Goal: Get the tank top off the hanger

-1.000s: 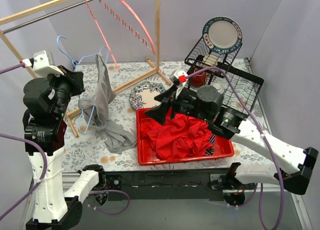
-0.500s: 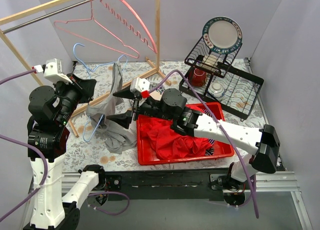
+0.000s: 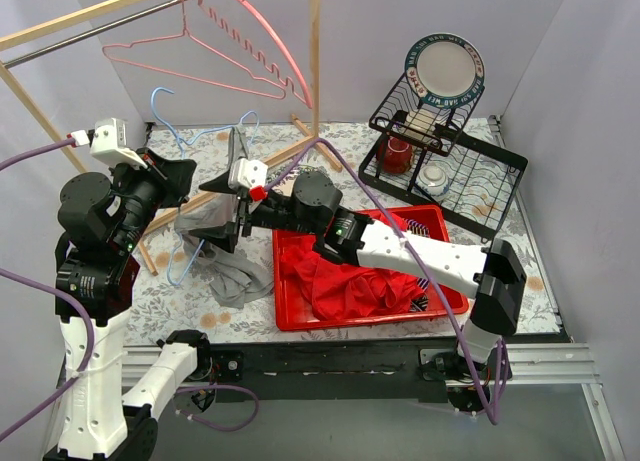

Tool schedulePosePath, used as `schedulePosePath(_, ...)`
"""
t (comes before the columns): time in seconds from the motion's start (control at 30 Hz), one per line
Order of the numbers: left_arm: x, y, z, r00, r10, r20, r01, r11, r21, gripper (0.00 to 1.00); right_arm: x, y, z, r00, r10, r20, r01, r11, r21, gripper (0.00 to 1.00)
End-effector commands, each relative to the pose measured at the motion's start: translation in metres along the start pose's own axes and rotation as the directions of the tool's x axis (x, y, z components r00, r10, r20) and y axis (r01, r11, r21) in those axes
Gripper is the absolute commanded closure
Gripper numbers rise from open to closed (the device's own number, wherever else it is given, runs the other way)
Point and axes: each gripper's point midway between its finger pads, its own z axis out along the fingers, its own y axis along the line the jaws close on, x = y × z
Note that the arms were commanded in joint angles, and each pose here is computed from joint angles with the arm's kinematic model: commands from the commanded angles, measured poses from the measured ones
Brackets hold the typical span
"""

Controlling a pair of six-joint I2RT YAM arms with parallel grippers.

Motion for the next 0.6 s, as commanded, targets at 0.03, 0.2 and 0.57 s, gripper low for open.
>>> schedulePosePath(0.03,-0.014,-0.013,-0.005,0.999,-0.007,0.04,0.004,0.999,0.051,1.0,-0.029,0.008,0.014,0.997,-0.03,0.066,0.033,0.999,-0.034,0.27)
schedulePosePath(0.2,-0.016,-0.01,-0.001,0.999,-0.005,0.052,0.003,0.999,0.032,1.0,-0.036,0.013,0.018,0.998,-0.028,0.058,0.03,0.998,-0.046,0.97)
schedulePosePath(0.57,-0.033,0.03,0.03,0.99,0.025,0.138,-0.003,0.987,-0.162,1.0,-0.046,0.08,0.007,0.999,0.029,0.021,-0.022,0.965,-0.262,0.99)
